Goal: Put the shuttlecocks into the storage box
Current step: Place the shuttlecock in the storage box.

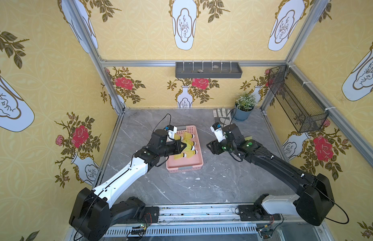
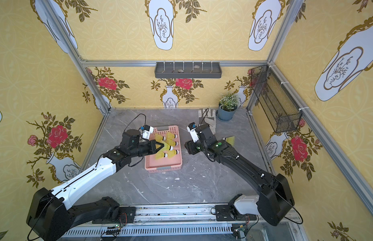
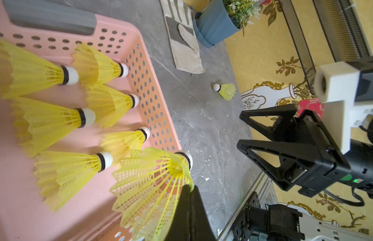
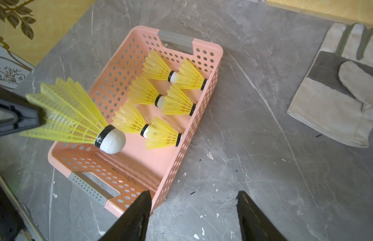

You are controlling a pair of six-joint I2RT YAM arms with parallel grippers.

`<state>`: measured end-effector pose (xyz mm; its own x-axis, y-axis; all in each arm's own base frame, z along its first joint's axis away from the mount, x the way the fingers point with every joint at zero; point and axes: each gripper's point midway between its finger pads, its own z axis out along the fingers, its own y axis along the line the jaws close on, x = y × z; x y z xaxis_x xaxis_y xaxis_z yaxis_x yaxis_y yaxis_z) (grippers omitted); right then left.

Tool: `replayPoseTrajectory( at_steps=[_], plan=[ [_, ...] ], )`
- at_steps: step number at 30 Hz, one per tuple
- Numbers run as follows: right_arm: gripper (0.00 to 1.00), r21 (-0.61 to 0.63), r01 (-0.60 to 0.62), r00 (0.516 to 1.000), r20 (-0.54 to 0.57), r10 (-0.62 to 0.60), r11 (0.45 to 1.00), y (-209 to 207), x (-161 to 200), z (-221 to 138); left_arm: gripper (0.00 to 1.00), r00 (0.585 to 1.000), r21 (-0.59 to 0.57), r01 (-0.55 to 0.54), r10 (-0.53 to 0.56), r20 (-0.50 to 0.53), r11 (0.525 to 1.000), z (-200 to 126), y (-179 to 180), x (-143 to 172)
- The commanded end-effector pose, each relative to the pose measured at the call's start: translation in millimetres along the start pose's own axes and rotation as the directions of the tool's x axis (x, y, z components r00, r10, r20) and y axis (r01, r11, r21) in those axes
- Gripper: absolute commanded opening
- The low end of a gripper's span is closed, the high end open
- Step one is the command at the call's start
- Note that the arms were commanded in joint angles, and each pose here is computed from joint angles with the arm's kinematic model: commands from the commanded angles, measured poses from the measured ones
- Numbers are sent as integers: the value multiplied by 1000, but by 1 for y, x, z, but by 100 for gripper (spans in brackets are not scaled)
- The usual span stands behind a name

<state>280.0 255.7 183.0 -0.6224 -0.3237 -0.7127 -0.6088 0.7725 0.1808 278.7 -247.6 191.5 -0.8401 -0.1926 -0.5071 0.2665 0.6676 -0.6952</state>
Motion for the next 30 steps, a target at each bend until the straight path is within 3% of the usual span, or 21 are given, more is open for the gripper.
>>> replayPoseTrajectory(
  at_steps=[1, 16, 30],
  plan=[
    [67, -11, -56, 996, 62, 57, 998, 1, -10, -2, 0, 997, -45, 70, -68, 45, 997, 3, 9, 2],
    [67, -19, -79, 995, 54, 80, 997, 1, -6, 2, 0, 989, -142, 149, -150, 6, 979, 22, 30, 39],
    [67, -4, -76, 996, 39, 76, 997, -2, 0, 5, 0, 980, -138, 183, -191, -47, 973, 44, 32, 56]
  ],
)
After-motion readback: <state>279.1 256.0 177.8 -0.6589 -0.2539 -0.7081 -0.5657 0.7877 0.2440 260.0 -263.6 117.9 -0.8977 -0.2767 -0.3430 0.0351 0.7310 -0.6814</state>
